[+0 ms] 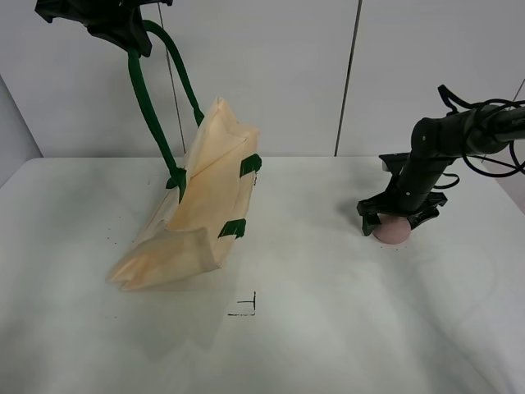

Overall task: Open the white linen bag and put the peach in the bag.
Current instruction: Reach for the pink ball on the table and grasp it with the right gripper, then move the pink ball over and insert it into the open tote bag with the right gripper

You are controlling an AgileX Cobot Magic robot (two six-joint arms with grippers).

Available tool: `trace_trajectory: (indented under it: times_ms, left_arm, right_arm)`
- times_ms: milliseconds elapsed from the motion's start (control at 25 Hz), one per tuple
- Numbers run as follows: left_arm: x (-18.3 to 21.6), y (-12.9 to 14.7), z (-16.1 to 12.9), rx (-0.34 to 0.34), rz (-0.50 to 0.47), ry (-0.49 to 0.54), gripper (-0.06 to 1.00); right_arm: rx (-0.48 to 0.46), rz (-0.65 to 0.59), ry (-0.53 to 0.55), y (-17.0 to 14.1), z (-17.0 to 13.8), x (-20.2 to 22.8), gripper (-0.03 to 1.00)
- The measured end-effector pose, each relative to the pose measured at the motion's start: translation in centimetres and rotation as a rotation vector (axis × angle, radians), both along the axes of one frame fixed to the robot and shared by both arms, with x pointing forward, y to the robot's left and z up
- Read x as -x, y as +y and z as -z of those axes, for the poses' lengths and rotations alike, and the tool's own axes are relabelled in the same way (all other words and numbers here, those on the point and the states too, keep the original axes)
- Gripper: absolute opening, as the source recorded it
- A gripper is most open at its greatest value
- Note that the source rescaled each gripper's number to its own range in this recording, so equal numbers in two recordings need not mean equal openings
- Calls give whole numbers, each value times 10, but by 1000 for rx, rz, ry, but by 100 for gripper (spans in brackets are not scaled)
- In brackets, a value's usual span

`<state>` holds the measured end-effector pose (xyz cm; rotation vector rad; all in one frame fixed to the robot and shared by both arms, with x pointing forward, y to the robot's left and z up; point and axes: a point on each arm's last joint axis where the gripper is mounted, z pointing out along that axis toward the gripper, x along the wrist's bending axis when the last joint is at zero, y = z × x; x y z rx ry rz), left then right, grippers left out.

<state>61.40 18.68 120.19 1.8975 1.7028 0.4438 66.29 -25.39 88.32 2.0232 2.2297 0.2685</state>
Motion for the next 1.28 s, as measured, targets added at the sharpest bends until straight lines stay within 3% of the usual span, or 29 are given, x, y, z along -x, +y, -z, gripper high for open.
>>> trace_trajectory:
  times_ms: [40, 80, 160, 240, 280, 400, 520, 680, 800, 1040, 1280]
  left_arm:
    - [0, 0, 0, 0, 0, 0, 0]
    - [0, 0, 0, 0, 0, 0, 0]
    - [0, 0, 0, 0, 0, 0, 0]
    - [0, 0, 0, 0, 0, 0, 0]
    - [0, 0, 0, 0, 0, 0, 0]
    - [0, 0, 0, 0, 0, 0, 0]
    - [0, 0, 0, 0, 0, 0, 0]
    - [0, 0, 0, 0, 0, 0, 0]
    - [0, 0, 0, 0, 0, 0, 0]
    - [0, 0, 0, 0, 0, 0, 0]
    - [0, 0, 0, 0, 0, 0, 0]
  right_arm:
    - [1, -1, 2, 0, 1, 0, 81]
    - [3, -2, 3, 0, 1, 0, 66]
    - [4, -3, -3, 0, -1, 0, 25]
    - [2, -8, -21, 0, -10, -1, 5]
    - [2, -15, -28, 0, -15, -1, 1]
    - [-1, -60, -71, 6, -42, -7, 0]
    - [-34, -105, -132, 21, -89, -13, 0]
    - [-136, -199, -232, 62, -154, -16, 0]
    - [-237, -271, -291, 103, -179, -11, 0]
    - [-363, -404, -315, 185, -177, 14, 0]
    - [-383, -501, -264, 246, -131, 29, 0]
